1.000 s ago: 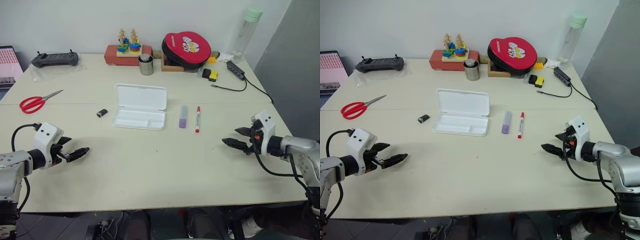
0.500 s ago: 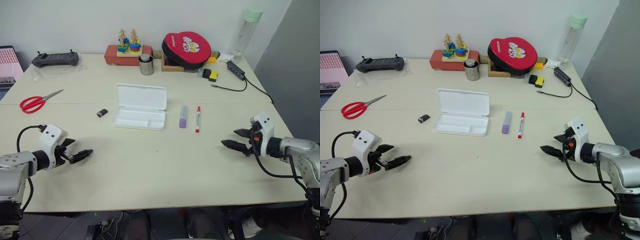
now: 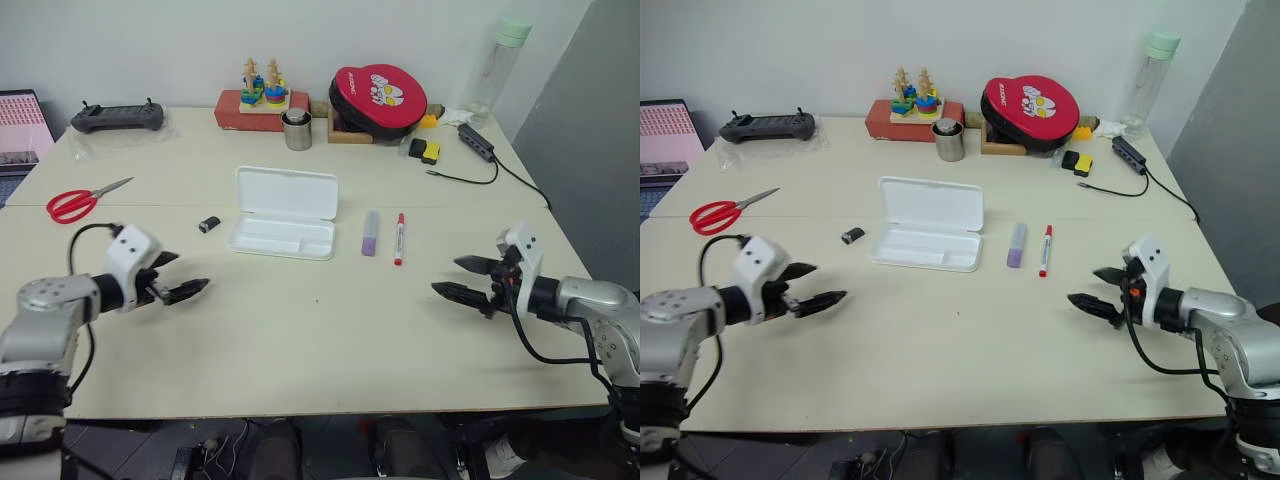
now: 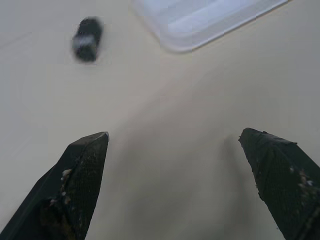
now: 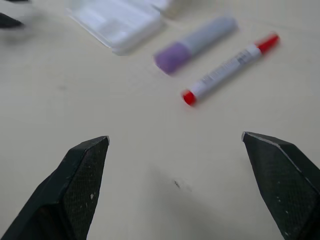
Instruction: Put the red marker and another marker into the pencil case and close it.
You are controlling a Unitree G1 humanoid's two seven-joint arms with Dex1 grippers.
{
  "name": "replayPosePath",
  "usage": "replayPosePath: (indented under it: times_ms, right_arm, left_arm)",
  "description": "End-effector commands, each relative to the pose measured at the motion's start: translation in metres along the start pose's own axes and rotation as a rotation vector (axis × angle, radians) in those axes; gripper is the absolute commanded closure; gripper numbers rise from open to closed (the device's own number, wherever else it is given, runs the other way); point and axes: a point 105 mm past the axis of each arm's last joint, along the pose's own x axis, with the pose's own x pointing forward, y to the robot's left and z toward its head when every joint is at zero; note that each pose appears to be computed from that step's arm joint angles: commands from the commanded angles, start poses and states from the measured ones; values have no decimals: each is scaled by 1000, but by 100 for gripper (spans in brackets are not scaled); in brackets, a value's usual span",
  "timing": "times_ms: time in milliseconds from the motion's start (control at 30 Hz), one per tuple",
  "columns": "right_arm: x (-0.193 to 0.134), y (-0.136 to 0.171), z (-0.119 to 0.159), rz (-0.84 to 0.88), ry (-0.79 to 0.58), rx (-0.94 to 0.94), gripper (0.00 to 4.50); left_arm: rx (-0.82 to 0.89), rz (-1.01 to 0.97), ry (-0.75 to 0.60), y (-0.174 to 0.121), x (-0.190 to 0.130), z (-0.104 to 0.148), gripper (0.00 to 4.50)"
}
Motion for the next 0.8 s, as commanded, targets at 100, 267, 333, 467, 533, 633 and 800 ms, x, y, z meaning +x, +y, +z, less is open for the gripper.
replayPosePath:
  times_ms: [100, 267, 333, 467, 533, 633, 800]
  right_arm:
    - [16, 45, 59, 224, -181, -142, 2]
    - [33, 63, 70, 273, -202, -199, 2]
    - [35, 65, 71, 274, -206, -205, 2]
    - [39, 68, 72, 258, -215, -219, 2]
    - [40, 69, 75, 245, -229, -220, 2]
    - [40, 70, 77, 232, -241, -221, 2]
    - [39, 71, 81, 215, -273, -216, 0]
  left_arm:
    - [151, -216, -62, -14, 34, 44, 0]
    - [219, -324, -44, -16, 59, 59, 0]
    - [217, -351, -33, -17, 66, 62, 0]
    - [228, -372, 42, -17, 80, 55, 0]
    - [228, -384, 67, -19, 86, 52, 0]
    - [242, -379, 86, -19, 91, 51, 0]
    - [265, -359, 115, -20, 101, 49, 77]
